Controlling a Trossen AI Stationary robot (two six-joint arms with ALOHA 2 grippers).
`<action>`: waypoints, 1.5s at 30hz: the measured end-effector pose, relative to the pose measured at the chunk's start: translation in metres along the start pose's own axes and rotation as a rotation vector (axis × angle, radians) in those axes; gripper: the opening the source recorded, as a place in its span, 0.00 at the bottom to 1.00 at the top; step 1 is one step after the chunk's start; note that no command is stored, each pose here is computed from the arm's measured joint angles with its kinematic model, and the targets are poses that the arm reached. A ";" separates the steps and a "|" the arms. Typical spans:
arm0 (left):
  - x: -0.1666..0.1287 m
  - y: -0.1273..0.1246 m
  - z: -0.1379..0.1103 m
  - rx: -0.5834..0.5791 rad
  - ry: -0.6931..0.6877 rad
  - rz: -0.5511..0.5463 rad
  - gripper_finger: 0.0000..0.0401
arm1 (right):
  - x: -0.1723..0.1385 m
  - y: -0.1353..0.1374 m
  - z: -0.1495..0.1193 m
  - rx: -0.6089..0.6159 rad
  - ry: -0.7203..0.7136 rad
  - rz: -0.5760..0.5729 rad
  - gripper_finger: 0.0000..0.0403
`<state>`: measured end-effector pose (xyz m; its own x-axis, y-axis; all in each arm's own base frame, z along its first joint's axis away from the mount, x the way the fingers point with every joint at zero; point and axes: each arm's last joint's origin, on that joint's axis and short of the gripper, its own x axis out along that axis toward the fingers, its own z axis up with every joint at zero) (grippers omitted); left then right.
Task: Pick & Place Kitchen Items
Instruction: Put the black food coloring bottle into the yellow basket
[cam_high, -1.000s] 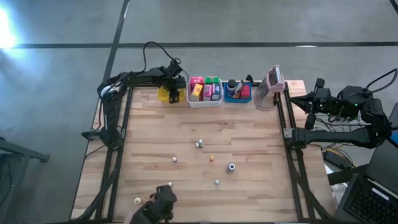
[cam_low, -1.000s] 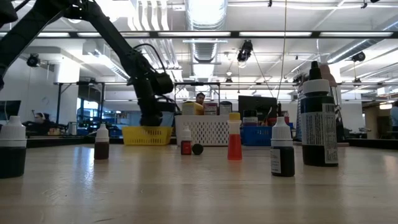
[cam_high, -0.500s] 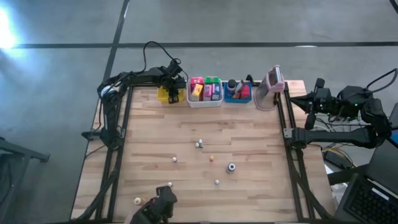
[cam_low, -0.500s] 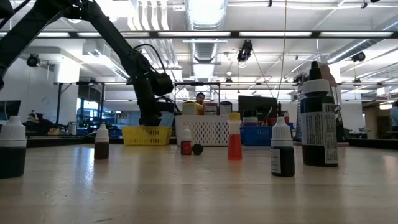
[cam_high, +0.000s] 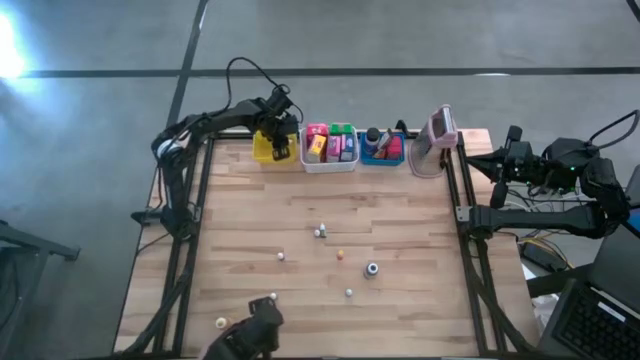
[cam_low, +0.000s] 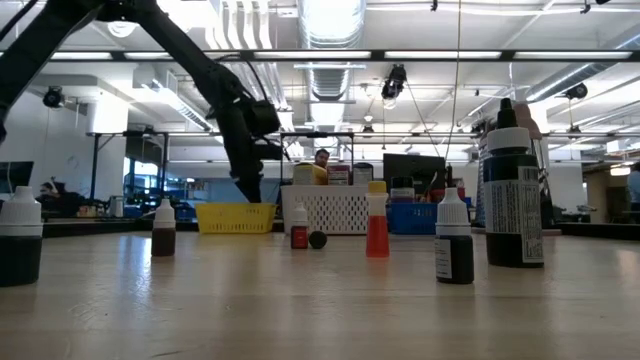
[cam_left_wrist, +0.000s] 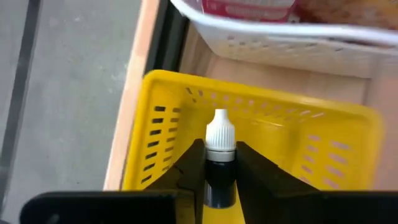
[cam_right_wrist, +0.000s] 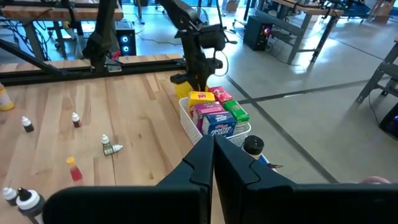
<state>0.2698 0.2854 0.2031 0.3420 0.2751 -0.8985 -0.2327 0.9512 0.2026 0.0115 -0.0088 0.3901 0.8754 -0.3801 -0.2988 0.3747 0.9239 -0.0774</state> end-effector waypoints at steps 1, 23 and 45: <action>-0.005 0.000 0.001 -0.004 -0.004 0.003 0.17 | 0.000 0.000 0.000 -0.002 0.001 0.000 0.02; -0.117 -0.109 -0.021 -0.139 -0.716 -0.379 0.16 | 0.000 0.000 0.000 0.002 0.000 0.000 0.02; -0.014 -0.211 -0.050 -0.236 -1.069 -0.299 0.16 | 0.000 0.000 0.000 0.002 0.000 0.000 0.02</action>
<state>0.2680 0.0736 0.1536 0.9884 0.1273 -0.0829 -0.1383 0.9798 -0.1443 0.0115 -0.0087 0.3901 0.8753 -0.3799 -0.2992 0.3752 0.9239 -0.0755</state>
